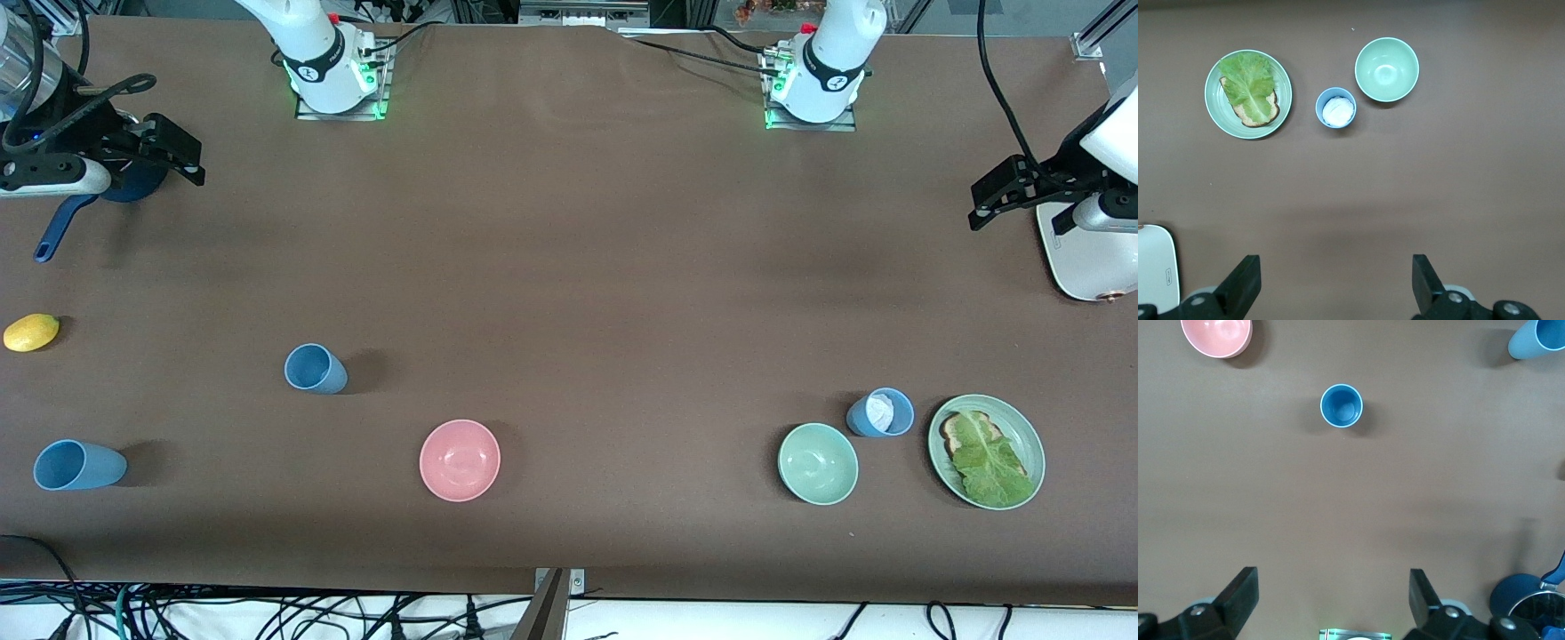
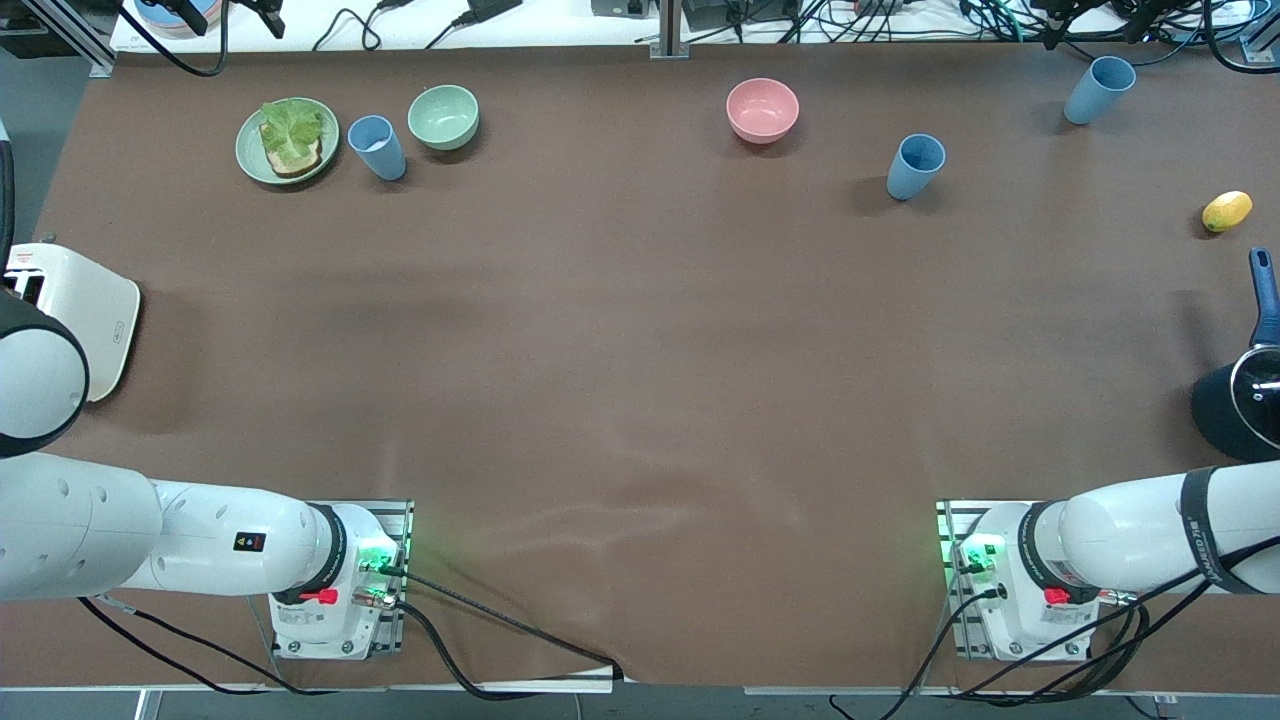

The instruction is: Stack blue cups with both arms

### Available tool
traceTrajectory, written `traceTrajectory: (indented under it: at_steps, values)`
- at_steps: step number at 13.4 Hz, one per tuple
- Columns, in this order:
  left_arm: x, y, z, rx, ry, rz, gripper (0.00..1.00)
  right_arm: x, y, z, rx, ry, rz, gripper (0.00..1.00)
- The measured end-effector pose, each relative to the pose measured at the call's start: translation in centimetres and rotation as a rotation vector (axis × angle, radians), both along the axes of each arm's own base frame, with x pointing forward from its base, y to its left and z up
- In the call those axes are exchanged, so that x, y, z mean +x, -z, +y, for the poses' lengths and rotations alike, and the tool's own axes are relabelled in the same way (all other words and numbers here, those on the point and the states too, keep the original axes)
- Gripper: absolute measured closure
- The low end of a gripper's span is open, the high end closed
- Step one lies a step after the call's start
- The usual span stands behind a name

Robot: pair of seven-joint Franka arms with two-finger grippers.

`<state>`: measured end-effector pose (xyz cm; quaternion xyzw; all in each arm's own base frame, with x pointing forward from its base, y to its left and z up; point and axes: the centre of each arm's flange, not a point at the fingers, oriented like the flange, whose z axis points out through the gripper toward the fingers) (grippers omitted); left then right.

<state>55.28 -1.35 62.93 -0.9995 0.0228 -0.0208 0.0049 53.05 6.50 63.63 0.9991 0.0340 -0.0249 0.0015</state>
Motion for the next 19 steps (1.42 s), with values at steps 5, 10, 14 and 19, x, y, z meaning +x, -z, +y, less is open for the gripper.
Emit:
traceTrajectory:
  at_steps: [5,10,14,19]
  values:
    - [0.00,0.00,0.00,0.000,0.000,0.000,0.00,0.00,0.00,0.01,0.000,0.000,0.000,0.00]
    - [0.00,0.00,0.00,0.000,0.000,0.000,0.00,0.00,0.00,0.01,0.000,0.000,0.000,0.00]
    - [0.00,0.00,-0.09,0.000,0.002,0.000,0.00,0.00,0.00,0.01,0.000,0.000,0.000,0.00]
    - [-0.02,0.01,-0.66,0.000,0.012,0.000,0.00,0.00,0.00,0.02,0.000,0.000,0.000,0.00]
